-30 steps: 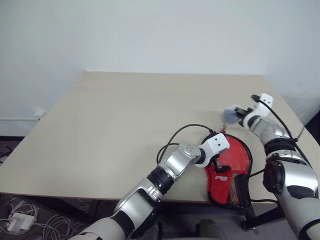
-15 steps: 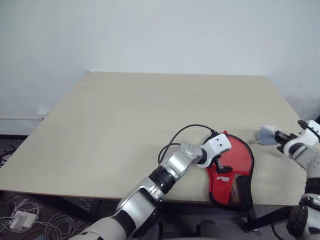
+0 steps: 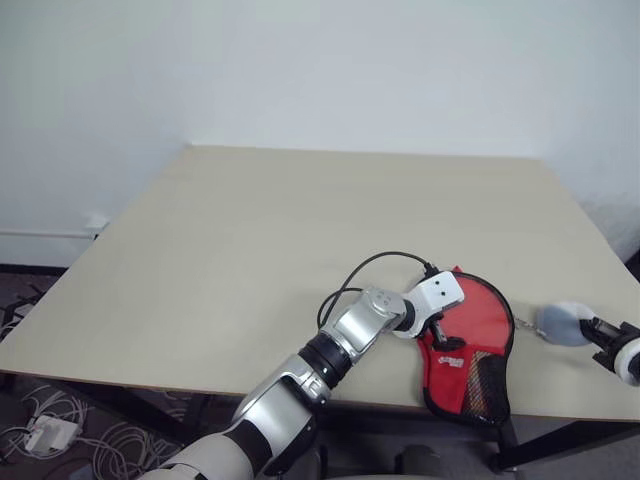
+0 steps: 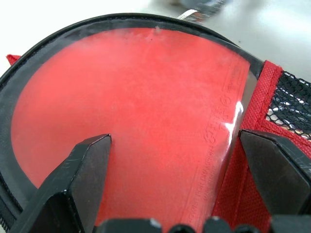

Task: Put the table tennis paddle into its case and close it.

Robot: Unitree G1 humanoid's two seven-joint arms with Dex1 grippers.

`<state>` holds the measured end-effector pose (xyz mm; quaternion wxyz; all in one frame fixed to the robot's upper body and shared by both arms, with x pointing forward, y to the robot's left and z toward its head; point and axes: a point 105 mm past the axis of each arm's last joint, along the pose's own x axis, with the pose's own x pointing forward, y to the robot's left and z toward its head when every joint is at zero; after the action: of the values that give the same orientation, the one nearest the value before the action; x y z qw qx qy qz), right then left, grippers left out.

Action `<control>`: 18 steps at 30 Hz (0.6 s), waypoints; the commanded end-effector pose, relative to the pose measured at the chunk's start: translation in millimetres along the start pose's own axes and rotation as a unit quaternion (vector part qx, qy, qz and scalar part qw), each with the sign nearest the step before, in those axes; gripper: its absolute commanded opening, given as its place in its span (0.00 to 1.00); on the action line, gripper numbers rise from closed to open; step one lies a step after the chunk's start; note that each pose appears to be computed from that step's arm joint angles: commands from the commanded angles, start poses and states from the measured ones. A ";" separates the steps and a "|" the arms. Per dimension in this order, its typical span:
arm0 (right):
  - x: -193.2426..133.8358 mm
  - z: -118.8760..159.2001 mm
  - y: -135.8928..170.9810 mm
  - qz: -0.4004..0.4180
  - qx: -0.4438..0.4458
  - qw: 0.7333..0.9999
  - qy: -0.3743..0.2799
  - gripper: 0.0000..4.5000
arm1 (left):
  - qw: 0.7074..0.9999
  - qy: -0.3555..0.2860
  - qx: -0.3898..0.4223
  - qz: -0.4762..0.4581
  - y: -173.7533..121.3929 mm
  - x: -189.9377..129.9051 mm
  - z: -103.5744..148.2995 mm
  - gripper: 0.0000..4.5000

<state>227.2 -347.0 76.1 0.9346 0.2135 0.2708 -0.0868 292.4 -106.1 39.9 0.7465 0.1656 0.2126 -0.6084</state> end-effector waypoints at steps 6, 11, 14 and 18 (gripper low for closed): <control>-54.1 -4.7 -6.6 0.043 -0.041 0.998 0.035 0.00 | 0.993 0.106 -0.035 -0.029 -21.1 14.8 -58.1 1.00; -68.8 -23.7 -2.2 0.075 -0.074 0.991 0.077 0.00 | 0.993 0.107 -0.033 -0.035 -24.5 16.8 -58.1 1.00; -77.1 -39.0 6.2 0.103 -0.102 0.983 0.110 0.00 | 0.993 0.108 -0.030 -0.040 -26.8 17.5 -57.9 1.00; -82.0 -55.6 11.4 0.121 -0.144 0.972 0.144 0.00 | 0.993 0.106 -0.030 -0.042 -27.8 18.7 -56.6 1.00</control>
<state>136.9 -310.8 79.5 0.9112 0.1482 0.3753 0.0836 286.5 -110.0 39.0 0.7333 0.1702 0.2079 -0.6246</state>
